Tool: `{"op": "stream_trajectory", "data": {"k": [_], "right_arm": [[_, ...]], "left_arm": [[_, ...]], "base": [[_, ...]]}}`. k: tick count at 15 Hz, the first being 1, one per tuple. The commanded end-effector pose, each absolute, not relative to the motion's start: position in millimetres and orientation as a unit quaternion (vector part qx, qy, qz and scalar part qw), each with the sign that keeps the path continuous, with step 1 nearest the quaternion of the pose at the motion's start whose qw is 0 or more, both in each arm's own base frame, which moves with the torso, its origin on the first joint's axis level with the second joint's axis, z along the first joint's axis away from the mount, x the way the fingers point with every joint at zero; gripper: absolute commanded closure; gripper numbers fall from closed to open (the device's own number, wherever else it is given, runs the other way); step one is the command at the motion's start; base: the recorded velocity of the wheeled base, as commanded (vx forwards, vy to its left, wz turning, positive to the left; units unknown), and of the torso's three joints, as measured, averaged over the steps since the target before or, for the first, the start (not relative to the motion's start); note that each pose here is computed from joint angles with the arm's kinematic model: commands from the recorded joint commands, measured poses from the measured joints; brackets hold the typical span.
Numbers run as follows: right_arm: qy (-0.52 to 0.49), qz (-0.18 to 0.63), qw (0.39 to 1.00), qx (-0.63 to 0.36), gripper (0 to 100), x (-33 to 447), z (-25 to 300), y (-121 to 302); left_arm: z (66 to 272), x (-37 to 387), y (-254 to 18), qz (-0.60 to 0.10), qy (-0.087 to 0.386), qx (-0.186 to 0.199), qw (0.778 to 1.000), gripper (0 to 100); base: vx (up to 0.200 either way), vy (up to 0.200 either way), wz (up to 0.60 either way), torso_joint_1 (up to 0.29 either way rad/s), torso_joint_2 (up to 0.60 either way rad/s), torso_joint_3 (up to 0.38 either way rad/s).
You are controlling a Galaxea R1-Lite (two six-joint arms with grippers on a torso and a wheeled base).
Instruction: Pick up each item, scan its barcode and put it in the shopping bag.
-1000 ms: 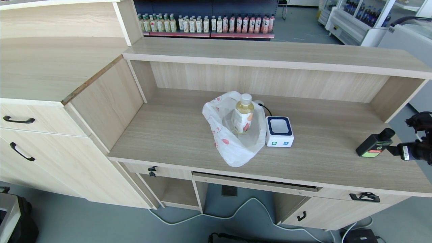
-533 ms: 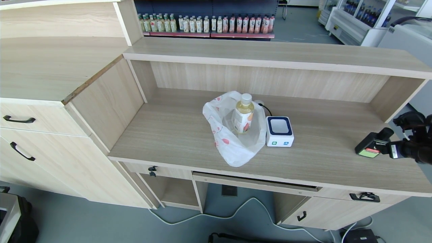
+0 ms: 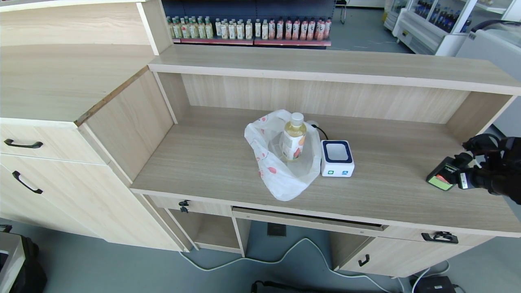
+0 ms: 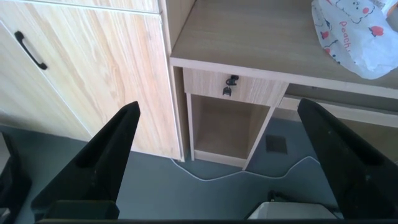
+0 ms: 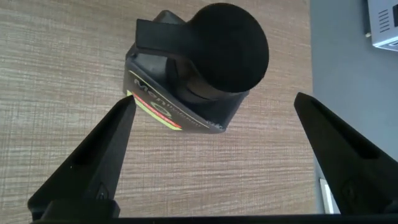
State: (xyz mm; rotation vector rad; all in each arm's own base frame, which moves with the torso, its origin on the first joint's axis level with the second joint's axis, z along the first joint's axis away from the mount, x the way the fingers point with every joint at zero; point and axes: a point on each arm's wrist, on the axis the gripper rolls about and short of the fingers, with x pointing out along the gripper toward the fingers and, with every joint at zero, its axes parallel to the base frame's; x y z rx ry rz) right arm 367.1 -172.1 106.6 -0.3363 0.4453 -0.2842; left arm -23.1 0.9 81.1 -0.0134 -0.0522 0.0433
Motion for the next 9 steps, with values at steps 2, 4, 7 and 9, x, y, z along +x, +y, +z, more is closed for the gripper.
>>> {"op": "stream_trajectory", "data": {"k": [2, 4, 7, 9], "right_arm": [[0.198, -0.133, 0.961, -0.142, 0, 380, 96, -163], [0.188, -0.127, 0.964, -0.141, 0, 389, 93, -158], [0.191, -0.117, 0.964, -0.143, 0, 394, 88, -152], [0.190, -0.108, 0.965, -0.145, 100, 399, 86, -147]], "left_arm": [[81, -23, 1, 0.022, -0.027, -0.007, 0.999, 0], [81, -23, 1, 0.022, -0.026, -0.007, 0.999, 0], [81, -23, 1, 0.022, -0.026, -0.007, 0.999, 0], [81, -23, 1, 0.022, -0.026, -0.007, 0.999, 0]], "base": [[0.000, 0.000, 0.00, 0.000, 0.00, 0.000], [0.000, 0.000, 0.00, 0.000, 0.00, 0.000], [0.000, 0.000, 0.00, 0.000, 0.00, 0.000], [0.000, 0.000, 0.00, 0.000, 0.00, 0.000]]}}
